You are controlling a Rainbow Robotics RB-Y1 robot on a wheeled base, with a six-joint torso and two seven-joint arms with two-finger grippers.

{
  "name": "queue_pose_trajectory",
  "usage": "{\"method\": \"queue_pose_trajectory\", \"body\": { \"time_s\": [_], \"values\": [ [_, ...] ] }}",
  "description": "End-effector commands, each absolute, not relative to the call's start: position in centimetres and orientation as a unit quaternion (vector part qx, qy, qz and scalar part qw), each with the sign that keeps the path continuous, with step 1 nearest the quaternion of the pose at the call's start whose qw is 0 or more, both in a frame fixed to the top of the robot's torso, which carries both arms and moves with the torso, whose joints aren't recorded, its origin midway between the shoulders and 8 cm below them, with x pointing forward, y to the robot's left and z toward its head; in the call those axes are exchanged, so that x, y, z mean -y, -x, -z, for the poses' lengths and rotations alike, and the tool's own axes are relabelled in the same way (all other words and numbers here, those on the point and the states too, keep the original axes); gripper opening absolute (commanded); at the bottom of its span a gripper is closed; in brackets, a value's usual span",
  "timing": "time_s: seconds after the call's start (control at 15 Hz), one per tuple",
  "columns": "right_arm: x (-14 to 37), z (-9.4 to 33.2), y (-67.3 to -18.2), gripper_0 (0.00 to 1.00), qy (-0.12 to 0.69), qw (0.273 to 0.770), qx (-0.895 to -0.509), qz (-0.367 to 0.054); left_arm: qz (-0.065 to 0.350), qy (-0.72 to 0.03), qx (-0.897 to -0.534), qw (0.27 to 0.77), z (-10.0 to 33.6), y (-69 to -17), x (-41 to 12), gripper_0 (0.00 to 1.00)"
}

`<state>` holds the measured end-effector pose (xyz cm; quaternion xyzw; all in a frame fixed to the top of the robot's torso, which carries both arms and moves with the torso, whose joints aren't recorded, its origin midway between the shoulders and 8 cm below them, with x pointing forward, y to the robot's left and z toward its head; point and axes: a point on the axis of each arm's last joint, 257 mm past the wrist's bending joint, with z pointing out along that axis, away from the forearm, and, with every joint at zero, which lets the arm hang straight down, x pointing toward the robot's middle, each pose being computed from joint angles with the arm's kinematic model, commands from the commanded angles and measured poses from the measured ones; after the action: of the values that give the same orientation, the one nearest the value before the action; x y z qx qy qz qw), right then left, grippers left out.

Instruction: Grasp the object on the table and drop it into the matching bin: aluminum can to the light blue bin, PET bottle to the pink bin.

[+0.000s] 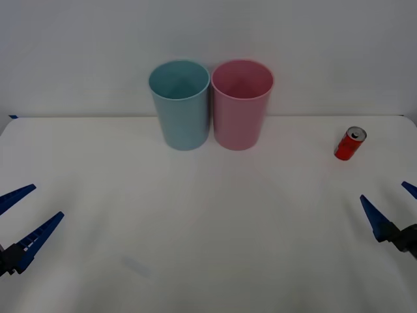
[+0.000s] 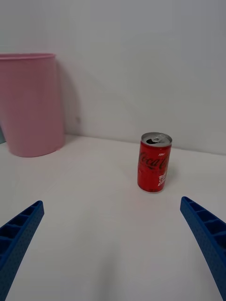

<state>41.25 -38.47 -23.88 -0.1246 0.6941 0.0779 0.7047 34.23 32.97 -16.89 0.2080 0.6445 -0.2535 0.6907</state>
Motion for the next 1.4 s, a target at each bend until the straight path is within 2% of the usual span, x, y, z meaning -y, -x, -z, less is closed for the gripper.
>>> {"method": "queue_pose_trajectory", "body": {
  "time_s": [0.07,1.4],
  "values": [
    [38.5,24.8,-43.3,1.0,0.122,0.703,-0.697,-0.072,0.253,-0.208,-0.645,0.691,16.9,-34.2,-33.0,1.0],
    [39.8,27.8,-56.6,1.0,0.051,0.685,-0.726,-0.027,0.253,-0.208,-0.645,0.691,16.9,-34.2,-33.0,1.0]
  ]
}}
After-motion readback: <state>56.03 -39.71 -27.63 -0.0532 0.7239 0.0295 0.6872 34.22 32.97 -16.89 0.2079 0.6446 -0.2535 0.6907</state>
